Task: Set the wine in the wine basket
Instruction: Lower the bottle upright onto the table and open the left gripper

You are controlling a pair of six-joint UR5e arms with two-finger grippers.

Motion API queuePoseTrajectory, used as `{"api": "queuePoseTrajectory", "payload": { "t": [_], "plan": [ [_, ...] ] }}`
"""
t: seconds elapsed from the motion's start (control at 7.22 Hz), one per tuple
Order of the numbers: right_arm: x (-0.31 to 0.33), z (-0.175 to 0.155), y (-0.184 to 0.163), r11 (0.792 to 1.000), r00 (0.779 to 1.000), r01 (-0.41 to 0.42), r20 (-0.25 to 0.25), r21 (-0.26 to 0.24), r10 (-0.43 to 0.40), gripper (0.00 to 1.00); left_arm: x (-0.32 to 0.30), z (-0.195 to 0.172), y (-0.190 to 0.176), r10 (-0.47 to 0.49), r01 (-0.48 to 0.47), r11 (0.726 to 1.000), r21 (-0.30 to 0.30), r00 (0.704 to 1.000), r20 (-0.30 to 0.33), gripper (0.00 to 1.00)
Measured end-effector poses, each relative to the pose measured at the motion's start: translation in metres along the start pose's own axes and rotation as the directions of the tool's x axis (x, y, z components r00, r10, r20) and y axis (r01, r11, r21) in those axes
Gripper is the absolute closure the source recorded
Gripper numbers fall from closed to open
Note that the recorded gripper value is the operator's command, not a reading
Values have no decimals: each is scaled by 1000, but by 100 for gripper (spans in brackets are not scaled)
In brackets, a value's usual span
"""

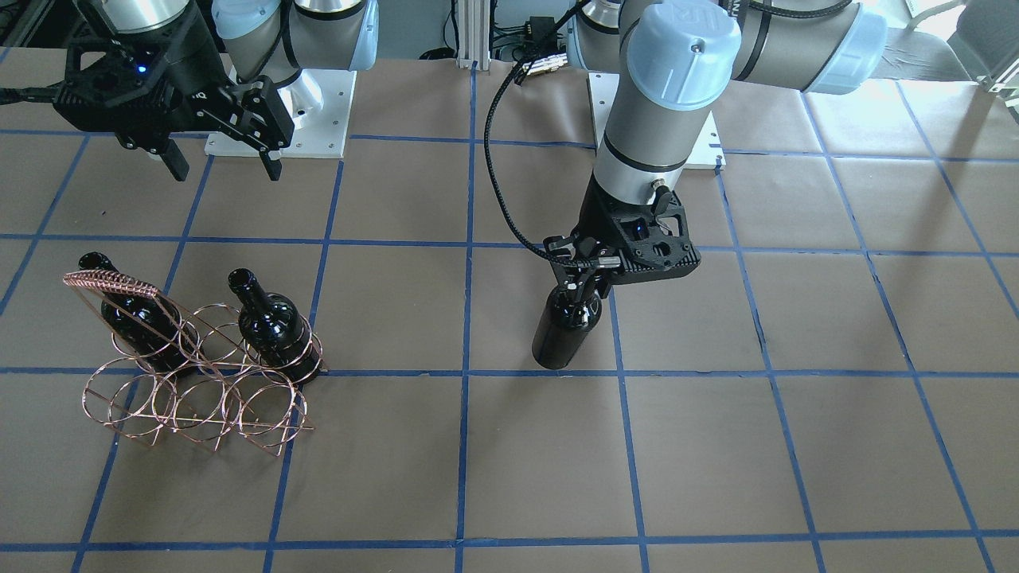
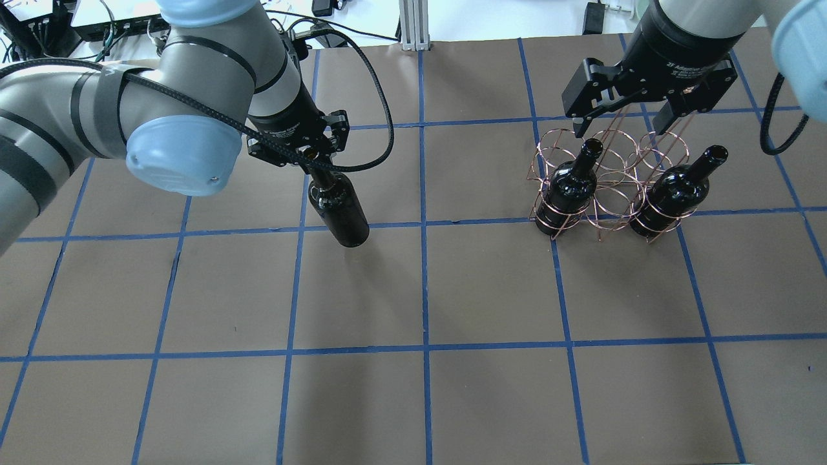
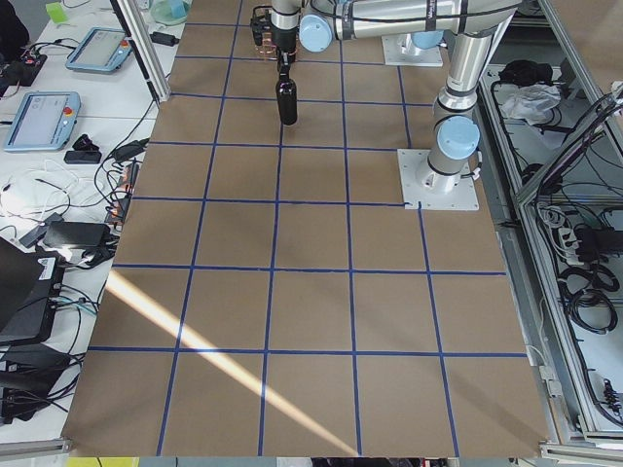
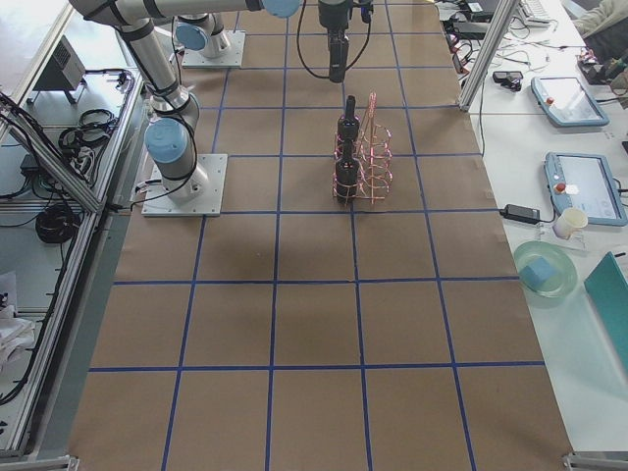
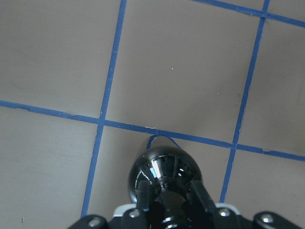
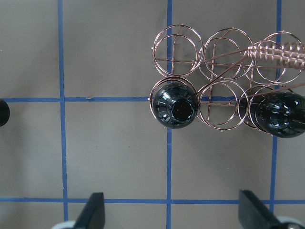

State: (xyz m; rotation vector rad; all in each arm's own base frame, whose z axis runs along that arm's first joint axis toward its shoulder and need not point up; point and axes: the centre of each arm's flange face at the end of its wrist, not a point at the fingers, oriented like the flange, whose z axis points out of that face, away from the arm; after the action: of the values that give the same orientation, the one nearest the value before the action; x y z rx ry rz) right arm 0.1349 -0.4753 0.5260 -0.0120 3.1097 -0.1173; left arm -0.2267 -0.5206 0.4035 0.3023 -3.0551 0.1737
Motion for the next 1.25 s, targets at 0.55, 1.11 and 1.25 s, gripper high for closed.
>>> {"api": "queuePoseTrajectory", "payload": {
  "t": [0.55,1.11,1.25],
  "plan": [
    [0,-2,0,1000,1000,-7,1,6,7,0,21,6,15,51,-51,999,-4,999,8,100],
    [-7,-15,4,997,998,-68,10,31,68,0,18,10,13,48,-48,999,5,997,56,87],
    [-8,-18,7,997,997,-74,11,35,73,0,18,10,14,49,-50,999,5,997,58,1]
  ]
}}
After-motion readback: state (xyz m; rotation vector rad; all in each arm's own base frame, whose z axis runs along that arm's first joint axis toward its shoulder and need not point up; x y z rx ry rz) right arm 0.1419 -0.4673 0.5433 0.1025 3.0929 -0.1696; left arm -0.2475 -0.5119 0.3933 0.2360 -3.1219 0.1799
